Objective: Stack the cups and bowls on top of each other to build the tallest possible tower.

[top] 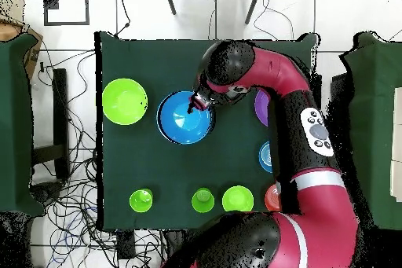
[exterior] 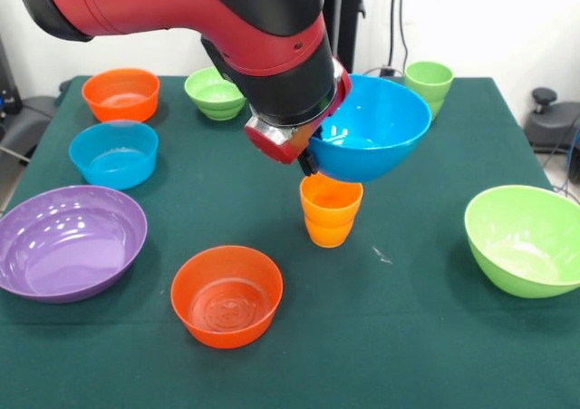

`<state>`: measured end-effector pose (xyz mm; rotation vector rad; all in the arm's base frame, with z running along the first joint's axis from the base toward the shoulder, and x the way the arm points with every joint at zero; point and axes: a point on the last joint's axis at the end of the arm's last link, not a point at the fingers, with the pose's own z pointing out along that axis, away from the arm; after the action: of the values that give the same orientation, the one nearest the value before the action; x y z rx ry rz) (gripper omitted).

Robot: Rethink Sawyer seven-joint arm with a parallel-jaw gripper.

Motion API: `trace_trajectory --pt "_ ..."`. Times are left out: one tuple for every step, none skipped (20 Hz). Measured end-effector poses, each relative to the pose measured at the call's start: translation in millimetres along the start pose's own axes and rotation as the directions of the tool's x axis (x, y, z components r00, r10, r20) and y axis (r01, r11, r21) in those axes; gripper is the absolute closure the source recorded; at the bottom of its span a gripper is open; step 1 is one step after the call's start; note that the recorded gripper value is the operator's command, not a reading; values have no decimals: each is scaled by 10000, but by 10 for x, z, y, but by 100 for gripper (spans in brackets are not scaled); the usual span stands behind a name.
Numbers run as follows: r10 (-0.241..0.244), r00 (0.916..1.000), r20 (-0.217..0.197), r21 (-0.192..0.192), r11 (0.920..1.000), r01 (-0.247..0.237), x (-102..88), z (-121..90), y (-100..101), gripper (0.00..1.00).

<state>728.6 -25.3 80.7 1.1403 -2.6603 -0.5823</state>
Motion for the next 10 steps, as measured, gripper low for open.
trace_trajectory --pt "6 10000 -28 -31 10000 -6 10 15 8 100" --pt "12 10000 -53 -49 10000 -12 20 24 13 100" --pt "20 10000 -78 -63 10000 -21 30 32 18 100" --pt "29 9999 -103 -77 10000 -30 40 40 22 100" --pt "36 9999 -125 -89 10000 -37 49 47 25 100" --pt "43 9999 -138 -94 9999 -44 55 50 26 100" --pt "59 9998 -164 -104 9999 -60 68 58 26 100" --pt "78 9998 -193 -113 9999 -80 82 66 25 100" --pt "104 9997 -222 -113 9999 -107 100 72 21 100" --pt "123 9996 -244 -113 9999 -126 112 76 17 100"
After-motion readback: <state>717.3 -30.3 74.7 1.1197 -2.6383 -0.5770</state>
